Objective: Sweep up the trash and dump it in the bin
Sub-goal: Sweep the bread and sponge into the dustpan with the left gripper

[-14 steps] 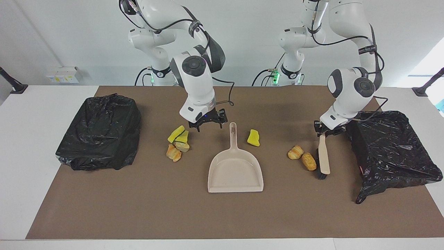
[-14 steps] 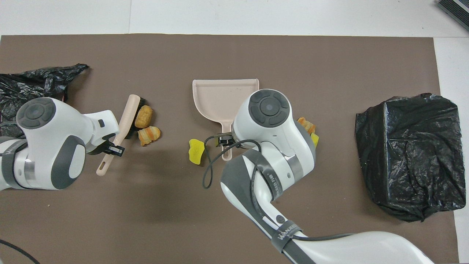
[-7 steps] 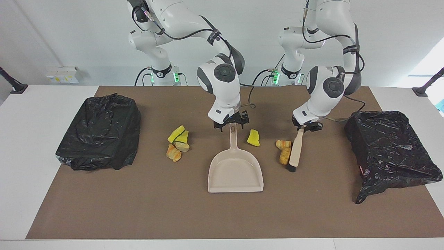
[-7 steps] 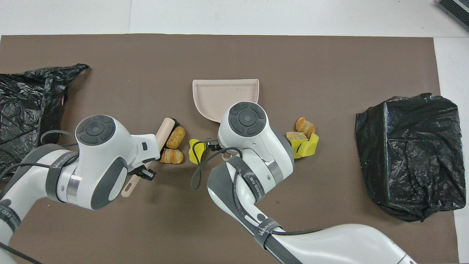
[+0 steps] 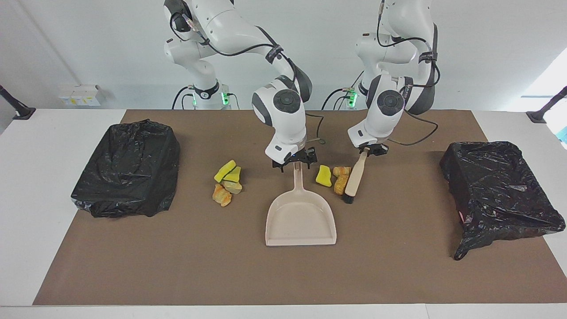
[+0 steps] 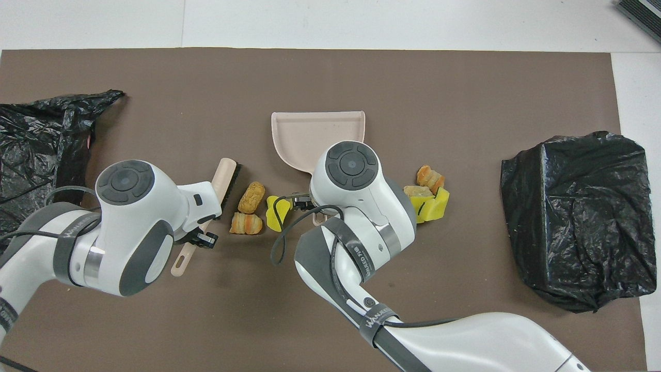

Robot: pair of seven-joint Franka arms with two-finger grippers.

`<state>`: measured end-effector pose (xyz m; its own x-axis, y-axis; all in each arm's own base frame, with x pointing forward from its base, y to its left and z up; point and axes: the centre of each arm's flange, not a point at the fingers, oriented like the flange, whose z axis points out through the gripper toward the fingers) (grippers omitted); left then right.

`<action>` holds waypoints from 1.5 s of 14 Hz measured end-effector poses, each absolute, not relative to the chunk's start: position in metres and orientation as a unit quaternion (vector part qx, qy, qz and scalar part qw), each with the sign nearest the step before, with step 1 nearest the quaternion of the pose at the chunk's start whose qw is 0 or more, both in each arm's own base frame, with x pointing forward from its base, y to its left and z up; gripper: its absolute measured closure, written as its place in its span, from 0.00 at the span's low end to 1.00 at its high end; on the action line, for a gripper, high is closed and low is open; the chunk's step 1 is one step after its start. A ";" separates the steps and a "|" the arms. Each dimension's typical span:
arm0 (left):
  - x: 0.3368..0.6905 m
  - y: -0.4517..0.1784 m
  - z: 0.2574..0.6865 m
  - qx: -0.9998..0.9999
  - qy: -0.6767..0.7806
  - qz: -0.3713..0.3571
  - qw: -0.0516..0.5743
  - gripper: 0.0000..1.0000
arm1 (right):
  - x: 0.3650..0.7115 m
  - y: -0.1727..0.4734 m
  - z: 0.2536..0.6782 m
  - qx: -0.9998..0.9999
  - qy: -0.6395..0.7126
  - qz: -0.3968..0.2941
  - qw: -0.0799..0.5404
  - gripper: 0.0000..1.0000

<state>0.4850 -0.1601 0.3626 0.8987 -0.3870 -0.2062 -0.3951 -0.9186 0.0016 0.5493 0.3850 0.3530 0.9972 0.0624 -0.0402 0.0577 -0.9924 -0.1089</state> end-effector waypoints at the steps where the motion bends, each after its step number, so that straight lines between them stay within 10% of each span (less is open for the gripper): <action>1: 0.490 -0.154 0.371 -0.977 0.187 0.100 0.020 0.73 | 0.549 0.385 0.352 -0.998 -0.030 0.022 0.054 0.22; 8: 0.498 -0.128 0.388 -0.989 0.101 0.103 0.024 0.73 | 0.551 0.386 0.355 -0.998 -0.032 0.018 0.056 0.68; 21: 0.453 -0.182 0.361 -0.995 -0.016 0.100 0.023 0.73 | 0.560 0.259 0.474 -0.921 -0.385 0.059 0.000 0.68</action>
<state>0.4531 -0.1820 0.3607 0.9796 0.0367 -0.1978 0.0276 -0.9984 -0.0485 0.5601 0.2595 0.4736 0.6966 0.7090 -0.1096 0.7090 -0.7037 -0.0455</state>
